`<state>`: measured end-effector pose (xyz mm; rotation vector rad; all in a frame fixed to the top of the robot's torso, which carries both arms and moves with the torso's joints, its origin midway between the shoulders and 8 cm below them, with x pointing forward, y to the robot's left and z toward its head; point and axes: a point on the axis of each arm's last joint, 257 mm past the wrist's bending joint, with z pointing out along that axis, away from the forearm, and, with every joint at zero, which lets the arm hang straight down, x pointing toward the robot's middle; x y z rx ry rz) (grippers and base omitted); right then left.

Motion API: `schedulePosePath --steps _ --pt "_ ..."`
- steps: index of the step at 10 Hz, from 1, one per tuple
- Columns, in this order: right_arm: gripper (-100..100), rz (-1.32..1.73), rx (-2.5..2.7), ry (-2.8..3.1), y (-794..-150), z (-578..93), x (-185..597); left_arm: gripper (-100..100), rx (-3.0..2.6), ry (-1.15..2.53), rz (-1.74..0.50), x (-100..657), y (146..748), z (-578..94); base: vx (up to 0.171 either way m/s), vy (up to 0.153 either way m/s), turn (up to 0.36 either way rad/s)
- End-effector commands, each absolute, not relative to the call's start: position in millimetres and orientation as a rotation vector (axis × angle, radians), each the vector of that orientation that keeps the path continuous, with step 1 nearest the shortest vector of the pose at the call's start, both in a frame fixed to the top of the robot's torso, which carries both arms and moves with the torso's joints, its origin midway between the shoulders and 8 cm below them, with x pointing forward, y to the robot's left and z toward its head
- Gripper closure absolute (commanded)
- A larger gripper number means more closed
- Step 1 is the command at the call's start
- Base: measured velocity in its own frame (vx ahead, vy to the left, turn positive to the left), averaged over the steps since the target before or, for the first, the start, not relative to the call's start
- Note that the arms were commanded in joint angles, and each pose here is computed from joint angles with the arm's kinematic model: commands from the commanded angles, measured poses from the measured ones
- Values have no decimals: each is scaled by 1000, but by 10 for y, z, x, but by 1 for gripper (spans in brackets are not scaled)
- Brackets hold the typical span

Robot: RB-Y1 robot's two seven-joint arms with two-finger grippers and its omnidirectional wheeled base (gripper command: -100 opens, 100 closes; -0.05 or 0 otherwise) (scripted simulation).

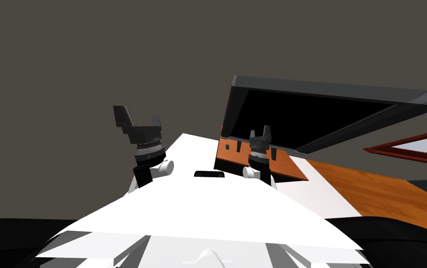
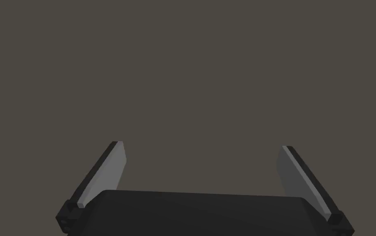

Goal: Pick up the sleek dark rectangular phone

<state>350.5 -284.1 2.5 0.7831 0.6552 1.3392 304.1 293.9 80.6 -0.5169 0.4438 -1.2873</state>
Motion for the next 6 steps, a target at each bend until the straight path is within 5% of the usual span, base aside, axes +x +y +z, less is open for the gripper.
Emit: schedulePosePath --steps 1,6 --pt "-100 1342 781 689 -2834 -28 3538 0 -517 444 -1287 3041 2939 806 8 33 9" --pt "-100 1345 877 823 -2969 -472 3763 0 -517 444 -1287 3041 2938 806 17 130 13"
